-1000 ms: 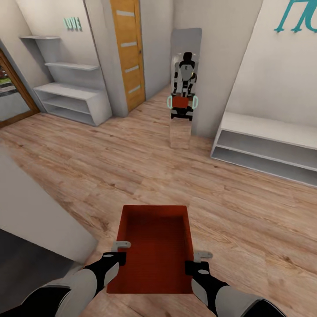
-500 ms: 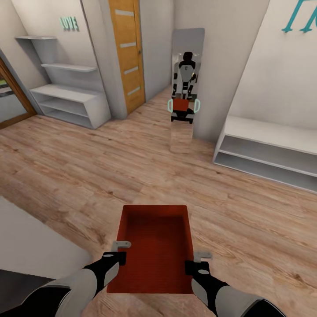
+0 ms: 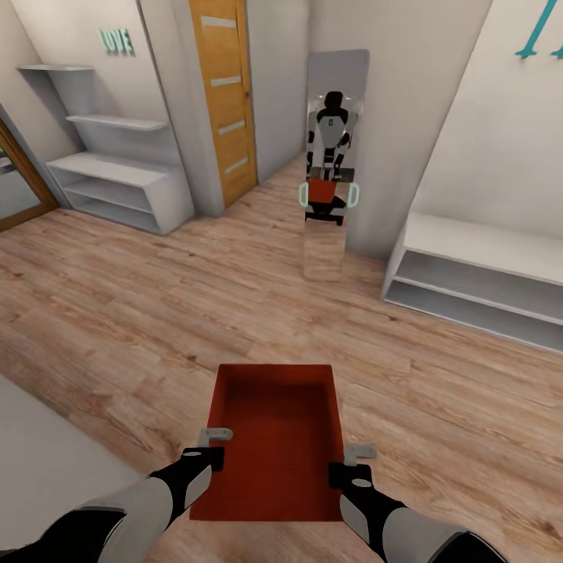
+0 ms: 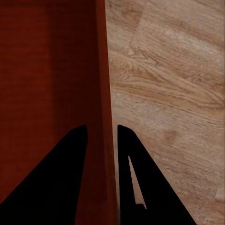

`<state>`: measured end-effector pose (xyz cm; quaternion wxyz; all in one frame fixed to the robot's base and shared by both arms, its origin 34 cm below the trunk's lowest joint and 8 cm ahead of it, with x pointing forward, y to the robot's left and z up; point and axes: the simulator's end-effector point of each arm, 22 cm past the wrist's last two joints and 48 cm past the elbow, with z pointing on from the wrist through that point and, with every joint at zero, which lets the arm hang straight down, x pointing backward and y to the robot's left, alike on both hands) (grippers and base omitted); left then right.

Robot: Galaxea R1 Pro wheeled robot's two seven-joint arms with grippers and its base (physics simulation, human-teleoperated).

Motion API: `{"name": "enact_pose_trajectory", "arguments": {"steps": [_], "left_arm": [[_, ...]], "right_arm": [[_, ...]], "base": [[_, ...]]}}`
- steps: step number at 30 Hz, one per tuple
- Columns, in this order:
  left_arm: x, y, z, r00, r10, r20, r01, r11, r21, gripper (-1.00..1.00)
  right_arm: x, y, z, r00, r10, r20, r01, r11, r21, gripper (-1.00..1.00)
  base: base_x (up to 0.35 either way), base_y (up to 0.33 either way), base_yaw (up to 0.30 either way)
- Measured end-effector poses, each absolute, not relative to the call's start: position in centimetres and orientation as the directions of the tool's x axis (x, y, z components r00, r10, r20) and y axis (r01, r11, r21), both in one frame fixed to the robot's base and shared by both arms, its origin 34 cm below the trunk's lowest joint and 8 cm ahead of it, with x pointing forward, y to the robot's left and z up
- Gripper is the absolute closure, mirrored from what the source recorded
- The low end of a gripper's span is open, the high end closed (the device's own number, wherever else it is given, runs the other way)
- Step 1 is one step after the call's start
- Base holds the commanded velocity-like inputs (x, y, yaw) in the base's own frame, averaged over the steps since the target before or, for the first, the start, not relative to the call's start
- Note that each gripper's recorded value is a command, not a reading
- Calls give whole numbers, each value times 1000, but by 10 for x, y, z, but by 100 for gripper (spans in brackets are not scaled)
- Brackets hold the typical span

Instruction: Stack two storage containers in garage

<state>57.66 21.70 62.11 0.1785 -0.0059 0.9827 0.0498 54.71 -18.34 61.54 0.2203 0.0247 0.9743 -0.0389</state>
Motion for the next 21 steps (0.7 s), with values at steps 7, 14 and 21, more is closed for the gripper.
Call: {"name": "enact_pose_trajectory", "arguments": {"steps": [7,14,21], "left_arm": [[577,217,621,-936,6,-352,-29,995,96,100],[577,216,621,-936,6,-352,-30,995,97,100],[577,217,621,-936,6,-352,-29,995,96,100]], "right_arm": [[547,-183,616,-901,31,-432,65,996,-65,100],[547,-184,615,-901,31,-432,65,996,-64,100],[547,-184,615,-902,31,-431,65,996,-65,100]], "base": [[322,0,0],[322,0,42],[322,0,66]]}}
